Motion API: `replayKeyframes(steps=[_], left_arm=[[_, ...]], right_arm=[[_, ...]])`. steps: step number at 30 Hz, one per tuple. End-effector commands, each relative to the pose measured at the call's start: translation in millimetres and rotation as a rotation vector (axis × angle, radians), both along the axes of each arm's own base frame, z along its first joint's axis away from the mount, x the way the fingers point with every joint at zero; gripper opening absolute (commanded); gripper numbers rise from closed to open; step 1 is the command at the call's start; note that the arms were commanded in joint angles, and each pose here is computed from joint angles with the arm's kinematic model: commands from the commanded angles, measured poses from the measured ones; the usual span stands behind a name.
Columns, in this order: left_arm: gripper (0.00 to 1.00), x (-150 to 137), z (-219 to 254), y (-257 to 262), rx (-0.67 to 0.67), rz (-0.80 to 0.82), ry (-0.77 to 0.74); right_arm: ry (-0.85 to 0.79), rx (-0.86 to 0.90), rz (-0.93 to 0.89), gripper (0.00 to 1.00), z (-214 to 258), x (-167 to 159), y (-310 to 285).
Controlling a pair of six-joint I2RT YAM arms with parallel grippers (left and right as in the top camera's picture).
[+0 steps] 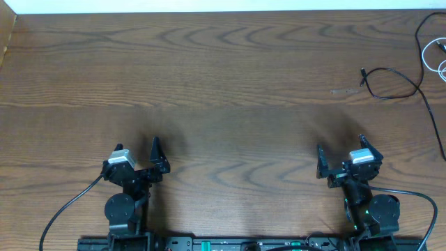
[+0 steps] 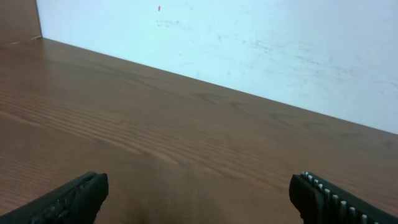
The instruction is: Untangle cables
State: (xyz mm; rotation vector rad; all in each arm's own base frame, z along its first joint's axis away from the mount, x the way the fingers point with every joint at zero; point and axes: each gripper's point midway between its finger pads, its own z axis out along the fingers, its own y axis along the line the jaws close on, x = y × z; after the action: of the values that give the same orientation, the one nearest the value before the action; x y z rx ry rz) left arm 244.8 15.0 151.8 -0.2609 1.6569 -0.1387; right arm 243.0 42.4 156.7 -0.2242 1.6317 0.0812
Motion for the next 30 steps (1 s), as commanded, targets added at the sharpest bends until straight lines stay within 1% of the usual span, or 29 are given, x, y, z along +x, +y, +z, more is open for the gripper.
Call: replayKeyframes(steps=[1,30], left_arm=[[0.98,-1.7,-16.9,6.2,0.015,0.034,0.059],[0.98,-1.3,-21.6,6.2,0.014,0.034,0.08]], right_arm=[[0.0,0.008,-0.007,0.99,0.0,0.0,-1.7],[0.0,0.008,-0.006,0.99,0.0,0.0,-1.7]])
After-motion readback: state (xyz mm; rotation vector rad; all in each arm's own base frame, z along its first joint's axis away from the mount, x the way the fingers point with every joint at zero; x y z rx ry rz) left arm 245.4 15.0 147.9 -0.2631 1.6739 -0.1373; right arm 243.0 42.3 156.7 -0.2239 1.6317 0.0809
